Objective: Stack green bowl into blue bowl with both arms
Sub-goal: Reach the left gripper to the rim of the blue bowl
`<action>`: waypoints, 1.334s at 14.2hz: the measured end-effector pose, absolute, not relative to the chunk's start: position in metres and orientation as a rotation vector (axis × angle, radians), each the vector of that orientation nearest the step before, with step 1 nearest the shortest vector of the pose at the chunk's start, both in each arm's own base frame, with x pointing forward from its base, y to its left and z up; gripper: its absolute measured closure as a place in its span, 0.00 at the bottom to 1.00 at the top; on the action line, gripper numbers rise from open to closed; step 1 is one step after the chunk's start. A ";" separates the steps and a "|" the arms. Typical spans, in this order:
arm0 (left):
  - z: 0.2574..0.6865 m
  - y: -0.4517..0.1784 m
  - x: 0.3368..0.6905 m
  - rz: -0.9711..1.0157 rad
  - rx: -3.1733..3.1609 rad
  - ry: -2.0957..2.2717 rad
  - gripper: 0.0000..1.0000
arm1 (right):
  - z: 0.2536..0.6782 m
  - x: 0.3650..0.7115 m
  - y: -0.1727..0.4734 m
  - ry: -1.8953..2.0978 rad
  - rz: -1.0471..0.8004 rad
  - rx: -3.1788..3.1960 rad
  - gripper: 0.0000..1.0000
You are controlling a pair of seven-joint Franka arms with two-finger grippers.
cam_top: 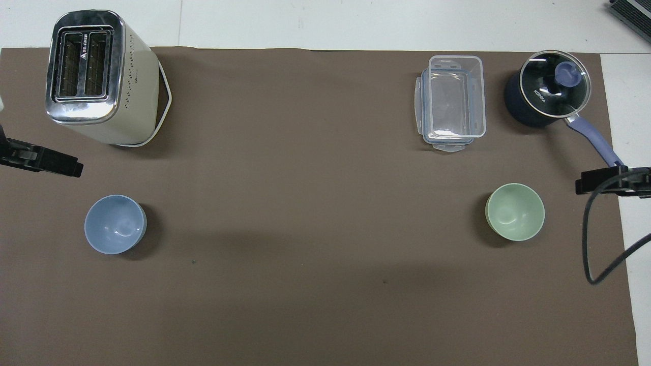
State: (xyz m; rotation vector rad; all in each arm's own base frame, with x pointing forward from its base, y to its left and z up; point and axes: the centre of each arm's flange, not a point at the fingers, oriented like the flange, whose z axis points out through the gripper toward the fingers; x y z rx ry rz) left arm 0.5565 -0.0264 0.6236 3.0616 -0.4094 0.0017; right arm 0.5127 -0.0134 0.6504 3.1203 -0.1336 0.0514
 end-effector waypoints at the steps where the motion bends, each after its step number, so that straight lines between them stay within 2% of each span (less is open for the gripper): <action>1: 0.620 -0.018 0.557 0.001 3.043 -0.419 0.00 | 0.650 0.513 -0.013 -0.134 0.051 3.120 0.00; 10: 0.547 0.051 0.554 -0.013 2.871 -0.337 0.00 | 0.650 0.513 -0.013 -0.134 0.051 3.120 0.00; 15: 0.521 0.077 0.544 -0.011 2.852 -0.312 0.00 | 0.650 0.513 -0.013 -0.134 0.051 3.120 0.00; 19: 0.484 0.101 0.534 -0.003 2.855 -0.304 0.00 | 0.650 0.513 -0.013 -0.134 0.051 3.120 0.00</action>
